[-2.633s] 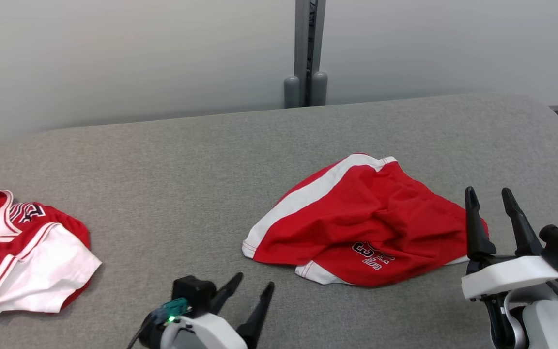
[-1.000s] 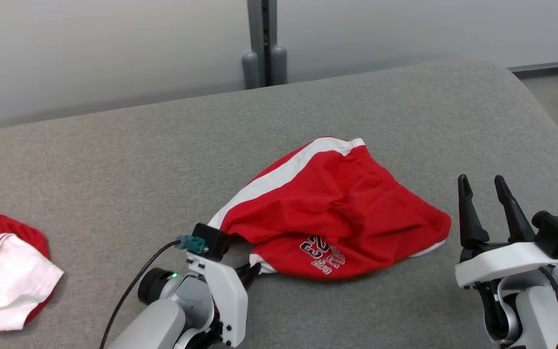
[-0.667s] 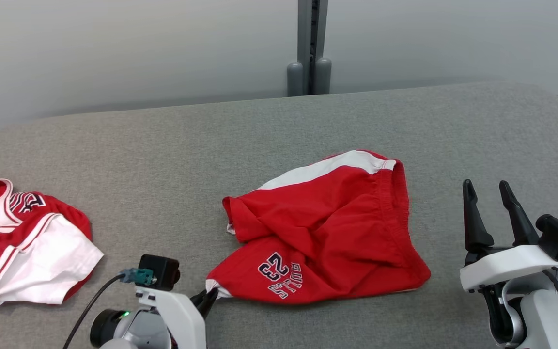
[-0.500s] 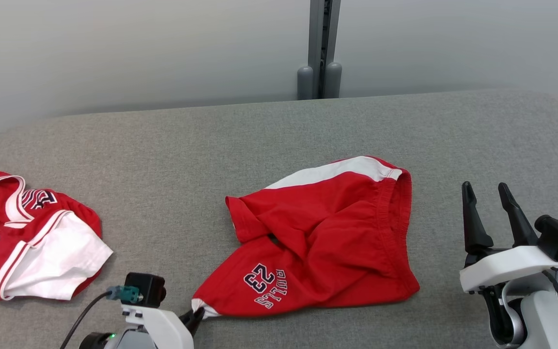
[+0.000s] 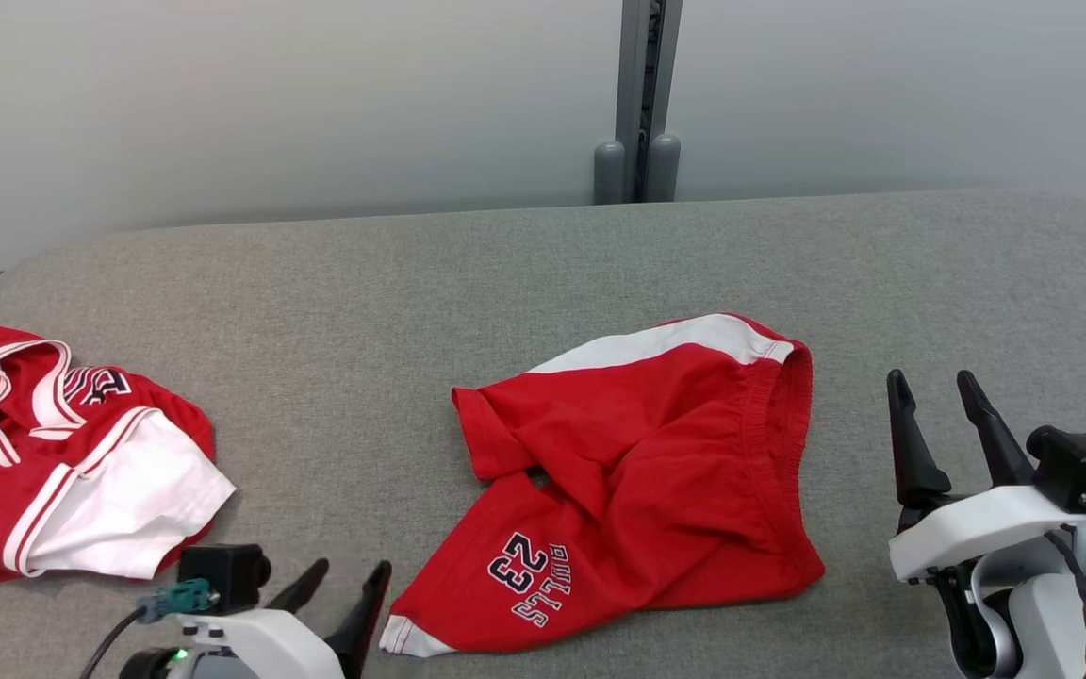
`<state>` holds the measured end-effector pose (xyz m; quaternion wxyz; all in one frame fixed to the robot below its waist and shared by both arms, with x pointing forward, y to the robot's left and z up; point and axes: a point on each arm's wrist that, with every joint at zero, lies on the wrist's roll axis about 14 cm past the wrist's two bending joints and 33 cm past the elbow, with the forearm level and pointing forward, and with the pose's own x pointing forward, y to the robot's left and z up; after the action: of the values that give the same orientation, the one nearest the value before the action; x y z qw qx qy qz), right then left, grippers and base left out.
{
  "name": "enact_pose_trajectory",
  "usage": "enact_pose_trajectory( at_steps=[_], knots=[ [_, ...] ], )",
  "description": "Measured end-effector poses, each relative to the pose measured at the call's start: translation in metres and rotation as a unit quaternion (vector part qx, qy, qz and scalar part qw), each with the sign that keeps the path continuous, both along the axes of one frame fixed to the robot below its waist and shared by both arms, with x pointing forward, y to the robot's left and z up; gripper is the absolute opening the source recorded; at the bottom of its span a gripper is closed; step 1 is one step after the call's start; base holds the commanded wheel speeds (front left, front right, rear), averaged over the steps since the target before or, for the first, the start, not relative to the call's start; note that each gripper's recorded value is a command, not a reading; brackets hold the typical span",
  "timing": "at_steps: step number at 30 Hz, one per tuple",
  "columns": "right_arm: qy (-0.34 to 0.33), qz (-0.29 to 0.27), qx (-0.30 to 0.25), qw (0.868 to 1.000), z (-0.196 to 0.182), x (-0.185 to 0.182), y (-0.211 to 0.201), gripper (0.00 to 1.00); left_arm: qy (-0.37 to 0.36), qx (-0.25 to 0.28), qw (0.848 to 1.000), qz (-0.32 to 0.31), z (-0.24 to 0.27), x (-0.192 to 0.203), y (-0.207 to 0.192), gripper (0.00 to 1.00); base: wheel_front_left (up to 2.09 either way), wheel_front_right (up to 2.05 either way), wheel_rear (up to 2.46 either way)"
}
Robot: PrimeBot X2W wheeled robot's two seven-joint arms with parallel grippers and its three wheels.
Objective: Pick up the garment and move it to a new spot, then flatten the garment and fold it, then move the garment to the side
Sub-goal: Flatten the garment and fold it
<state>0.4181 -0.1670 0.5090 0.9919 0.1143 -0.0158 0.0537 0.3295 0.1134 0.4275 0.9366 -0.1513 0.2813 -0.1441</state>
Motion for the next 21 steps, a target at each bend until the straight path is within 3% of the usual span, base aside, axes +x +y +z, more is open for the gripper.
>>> enact_pose_trajectory(
  at_steps=[3,6,9,15,21],
  knots=[
    [0.001,0.002,-0.001,1.000,0.000,-0.001,0.000,1.00,-0.071,0.008,0.997,0.034,0.023,0.015,0.016,1.00,0.00,0.00,0.00],
    [0.010,0.017,-0.004,1.000,-0.002,-0.003,0.009,1.00,-0.142,0.033,0.987,0.064,0.042,0.024,0.030,1.00,0.00,0.00,0.00],
    [0.032,0.038,-0.006,0.999,-0.010,-0.005,0.020,1.00,-0.195,0.027,0.975,0.099,0.058,0.030,0.037,1.00,0.00,0.00,0.00],
    [0.108,0.097,-0.011,0.989,-0.037,-0.011,0.049,1.00,-0.223,0.020,0.968,0.114,0.060,0.027,0.040,1.00,0.00,0.00,0.00],
    [0.206,0.145,-0.022,0.967,-0.060,-0.001,0.068,1.00,-0.225,0.014,0.967,0.121,0.058,0.026,0.041,1.00,0.00,0.00,0.00]
  ],
)
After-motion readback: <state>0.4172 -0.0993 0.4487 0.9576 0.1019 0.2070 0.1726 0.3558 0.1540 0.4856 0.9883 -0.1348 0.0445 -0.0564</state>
